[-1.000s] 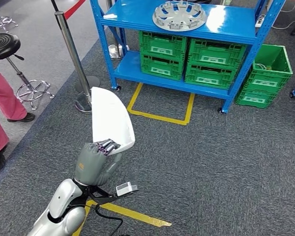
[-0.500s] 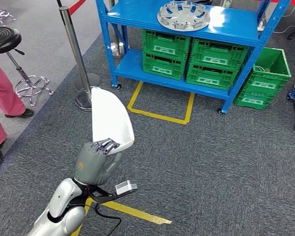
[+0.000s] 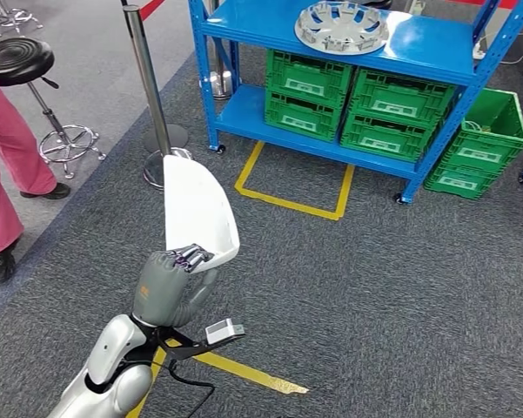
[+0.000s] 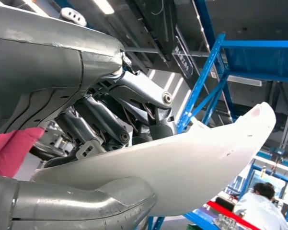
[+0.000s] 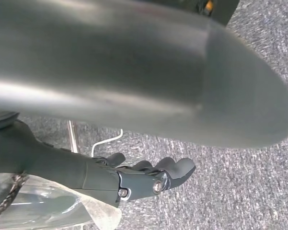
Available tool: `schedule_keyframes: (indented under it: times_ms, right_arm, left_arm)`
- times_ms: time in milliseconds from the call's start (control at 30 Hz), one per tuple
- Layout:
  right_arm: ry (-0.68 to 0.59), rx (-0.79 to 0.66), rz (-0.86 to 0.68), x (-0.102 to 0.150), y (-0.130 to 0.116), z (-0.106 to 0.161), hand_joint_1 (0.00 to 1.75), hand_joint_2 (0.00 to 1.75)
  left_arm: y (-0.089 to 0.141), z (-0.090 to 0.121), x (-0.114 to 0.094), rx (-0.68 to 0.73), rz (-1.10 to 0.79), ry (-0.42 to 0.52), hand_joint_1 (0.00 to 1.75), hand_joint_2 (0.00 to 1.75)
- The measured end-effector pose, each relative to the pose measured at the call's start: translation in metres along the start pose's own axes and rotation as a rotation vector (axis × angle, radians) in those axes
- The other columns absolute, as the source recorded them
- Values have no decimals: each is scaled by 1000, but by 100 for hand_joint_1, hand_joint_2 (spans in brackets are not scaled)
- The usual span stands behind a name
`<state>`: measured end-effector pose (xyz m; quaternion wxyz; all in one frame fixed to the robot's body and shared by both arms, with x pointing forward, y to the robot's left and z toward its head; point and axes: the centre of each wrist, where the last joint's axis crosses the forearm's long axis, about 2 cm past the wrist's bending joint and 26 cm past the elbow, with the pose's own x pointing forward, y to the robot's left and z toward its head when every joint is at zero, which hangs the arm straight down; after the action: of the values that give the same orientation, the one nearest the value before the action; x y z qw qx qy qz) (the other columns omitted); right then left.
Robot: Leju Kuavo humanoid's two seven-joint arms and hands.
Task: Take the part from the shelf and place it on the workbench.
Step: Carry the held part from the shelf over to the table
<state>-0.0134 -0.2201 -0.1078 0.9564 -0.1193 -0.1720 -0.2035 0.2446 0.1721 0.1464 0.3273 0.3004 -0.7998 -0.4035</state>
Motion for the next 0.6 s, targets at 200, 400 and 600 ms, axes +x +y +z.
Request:
schedule_keyframes:
  times_ms: [200, 400, 600]
  right_arm:
    - [-3, 1, 1, 0, 0, 0, 0, 0]
    - [-2, 2, 2, -1, 1, 1, 0, 0]
    - [-2, 2, 4, -2, 1, 1, 0, 0]
  left_arm:
    - [1, -1, 0, 2, 0, -1, 175, 175]
    - [1, -1, 0, 3, -1, -2, 175, 175]
    - [1, 0, 0, 0, -1, -1, 175, 175]
